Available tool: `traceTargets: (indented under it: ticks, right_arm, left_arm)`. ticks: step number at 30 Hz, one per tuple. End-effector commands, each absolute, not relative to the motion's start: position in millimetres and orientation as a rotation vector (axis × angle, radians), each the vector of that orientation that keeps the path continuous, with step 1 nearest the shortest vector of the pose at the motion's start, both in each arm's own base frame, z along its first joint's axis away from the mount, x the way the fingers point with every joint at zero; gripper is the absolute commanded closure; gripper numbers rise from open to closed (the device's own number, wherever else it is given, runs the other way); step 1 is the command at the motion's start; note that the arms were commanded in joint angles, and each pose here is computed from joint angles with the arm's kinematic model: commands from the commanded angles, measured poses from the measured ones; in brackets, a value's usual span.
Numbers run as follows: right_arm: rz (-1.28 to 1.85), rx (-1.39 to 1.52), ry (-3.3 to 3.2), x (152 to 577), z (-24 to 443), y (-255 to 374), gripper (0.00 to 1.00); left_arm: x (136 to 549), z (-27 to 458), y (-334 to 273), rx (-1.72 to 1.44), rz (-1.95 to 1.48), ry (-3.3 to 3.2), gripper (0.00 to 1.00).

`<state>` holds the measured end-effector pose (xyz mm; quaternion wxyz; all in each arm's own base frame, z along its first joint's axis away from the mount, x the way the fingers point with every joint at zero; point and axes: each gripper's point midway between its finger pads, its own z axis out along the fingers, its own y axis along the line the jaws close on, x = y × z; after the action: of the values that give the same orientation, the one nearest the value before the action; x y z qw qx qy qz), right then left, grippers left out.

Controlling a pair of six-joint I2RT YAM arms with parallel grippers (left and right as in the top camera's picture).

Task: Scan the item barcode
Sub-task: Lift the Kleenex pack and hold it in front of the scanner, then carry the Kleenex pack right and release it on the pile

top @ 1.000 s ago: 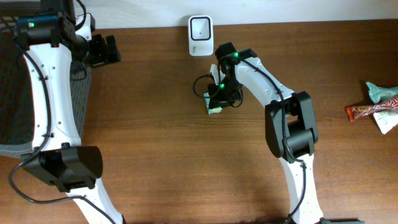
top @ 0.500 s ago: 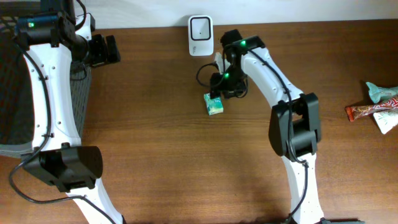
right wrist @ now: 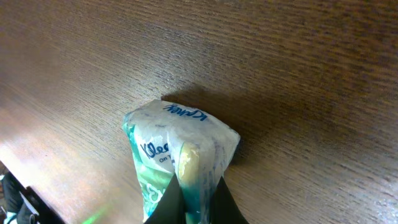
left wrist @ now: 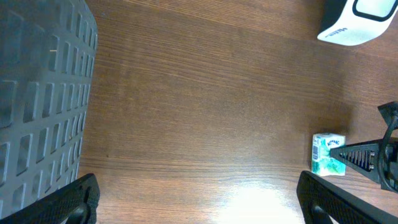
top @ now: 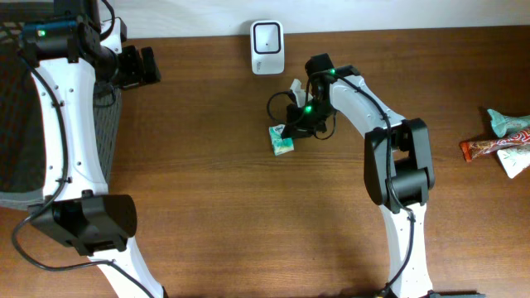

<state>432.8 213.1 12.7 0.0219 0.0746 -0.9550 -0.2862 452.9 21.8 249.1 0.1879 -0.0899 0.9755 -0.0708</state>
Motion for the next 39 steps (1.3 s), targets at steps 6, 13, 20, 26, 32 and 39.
traceTargets:
  ticks: [6, 13, 20, 26, 32, 39]
  right_arm:
    - [-0.326, 0.344, -3.664, 564, 143, 179, 0.96]
    - [0.555, 1.205, -3.908, 635, 192, 216, 0.96]
    - [0.816, 1.376, -3.765, 641, 161, 225, 0.96]
    - [0.834, 0.824, -4.015, 647, 207, 186, 0.96]
    - [0.759, -0.434, -4.044, 630, 259, -1, 0.96]
    - [0.911, -1.305, -3.196, 478, 170, -263, 0.96]
  left_arm:
    - [453, 251, 22, -0.242, -0.205, 2.738, 0.01]
    - [453, 251, 22, -0.241, -0.205, 2.738, 0.01]
    - [453, 251, 22, -0.241, -0.205, 2.738, 0.01]
    - [453, 251, 22, -0.242, -0.205, 2.738, 0.01]
    - [453, 251, 22, -0.242, -0.205, 2.738, 0.01]
    - [453, 251, 22, -0.242, -0.205, 2.738, 0.01]
